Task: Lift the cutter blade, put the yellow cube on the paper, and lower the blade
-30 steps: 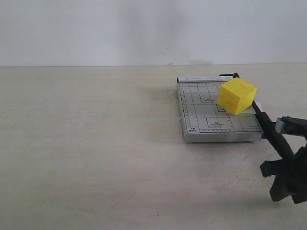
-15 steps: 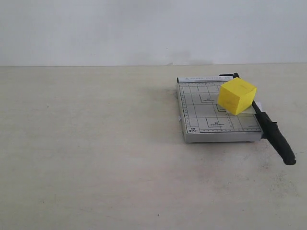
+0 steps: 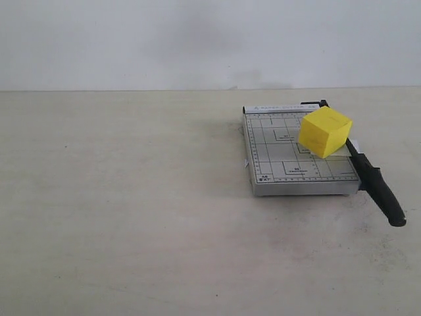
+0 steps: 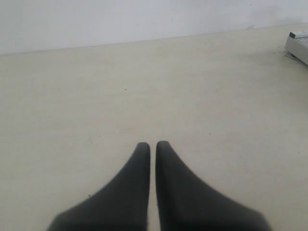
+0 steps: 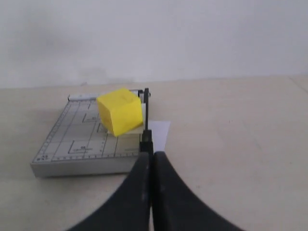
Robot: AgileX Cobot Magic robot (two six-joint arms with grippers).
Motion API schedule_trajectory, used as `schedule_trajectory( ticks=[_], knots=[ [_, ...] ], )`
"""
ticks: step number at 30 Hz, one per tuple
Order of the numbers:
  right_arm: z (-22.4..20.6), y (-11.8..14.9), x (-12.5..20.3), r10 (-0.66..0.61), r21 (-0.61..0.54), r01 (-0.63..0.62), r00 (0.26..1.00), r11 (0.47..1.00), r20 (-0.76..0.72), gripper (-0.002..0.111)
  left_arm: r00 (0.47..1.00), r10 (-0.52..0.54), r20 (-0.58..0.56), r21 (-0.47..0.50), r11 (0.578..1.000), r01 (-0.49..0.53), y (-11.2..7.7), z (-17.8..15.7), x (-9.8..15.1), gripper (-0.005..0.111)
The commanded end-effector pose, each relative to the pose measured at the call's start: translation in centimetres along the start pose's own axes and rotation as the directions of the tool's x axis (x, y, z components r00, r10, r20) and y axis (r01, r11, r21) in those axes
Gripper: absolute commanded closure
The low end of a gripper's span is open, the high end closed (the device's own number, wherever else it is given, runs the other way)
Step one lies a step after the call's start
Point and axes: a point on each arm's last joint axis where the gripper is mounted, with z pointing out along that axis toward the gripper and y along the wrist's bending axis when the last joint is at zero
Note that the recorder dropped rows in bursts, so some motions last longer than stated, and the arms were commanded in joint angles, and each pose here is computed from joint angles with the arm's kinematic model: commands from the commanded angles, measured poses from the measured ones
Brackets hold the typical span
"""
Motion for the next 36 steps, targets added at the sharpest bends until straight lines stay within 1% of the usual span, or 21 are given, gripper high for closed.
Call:
schedule_trajectory(
  ticks=[1,2,5,7,12,28,30,32,33,36],
  knots=[
    [0.6,-0.3,1.9,0.001,0.015,0.000,0.999,1.000,-0.042,0.109,1.000,-0.004,0.014,0.003,1.000,0.004,0.0,0.0,0.0,0.102],
    [0.6,-0.3,2.2,-0.020,0.021,0.022,0.997,1.000,-0.081,0.109,1.000,-0.004,0.014,0.003,1.000,0.004,0.0,0.0,0.0,0.102],
    [0.6,-0.5,2.2,-0.057,0.045,0.061,0.995,0.997,-0.078,0.109,1.000,-0.004,0.014,0.003,1.000,0.004,0.0,0.0,0.0,0.102],
    [0.6,-0.6,2.2,-0.057,0.067,0.062,0.995,0.996,-0.078,0.109,1.000,-0.004,0.014,0.003,1.000,0.004,0.0,0.0,0.0,0.102],
    [0.6,-0.5,2.1,-0.021,0.058,0.025,0.998,0.998,-0.067,0.109,1.000,-0.004,0.014,0.003,1.000,0.004,0.0,0.0,0.0,0.102],
    [0.6,-0.5,2.1,-0.020,0.057,0.024,0.997,0.998,-0.068,0.109,1.000,-0.001,0.008,0.002,1.000,0.001,0.0,-0.4,0.2,0.102],
    [0.6,-0.5,2.1,-0.020,0.057,0.024,0.997,0.998,-0.068,0.109,1.000,-0.015,-0.004,0.000,1.000,0.015,-0.1,-1.2,0.8,0.102],
    [0.6,-0.5,2.1,-0.020,0.057,0.024,0.997,0.998,-0.068,0.109,0.997,-0.027,0.073,0.006,1.000,0.026,-0.2,-2.1,1.1,0.102],
    [0.6,-0.5,2.1,-0.020,0.057,0.024,0.997,0.998,-0.068,0.109,0.997,-0.049,0.054,0.006,0.999,0.049,-0.2,-2.0,1.3,0.102],
    [0.6,-0.5,2.1,-0.018,0.058,0.022,0.998,0.998,-0.064,0.109,0.995,-0.079,0.056,0.021,0.997,0.078,-0.3,-2.1,1.2,0.102]
  ],
)
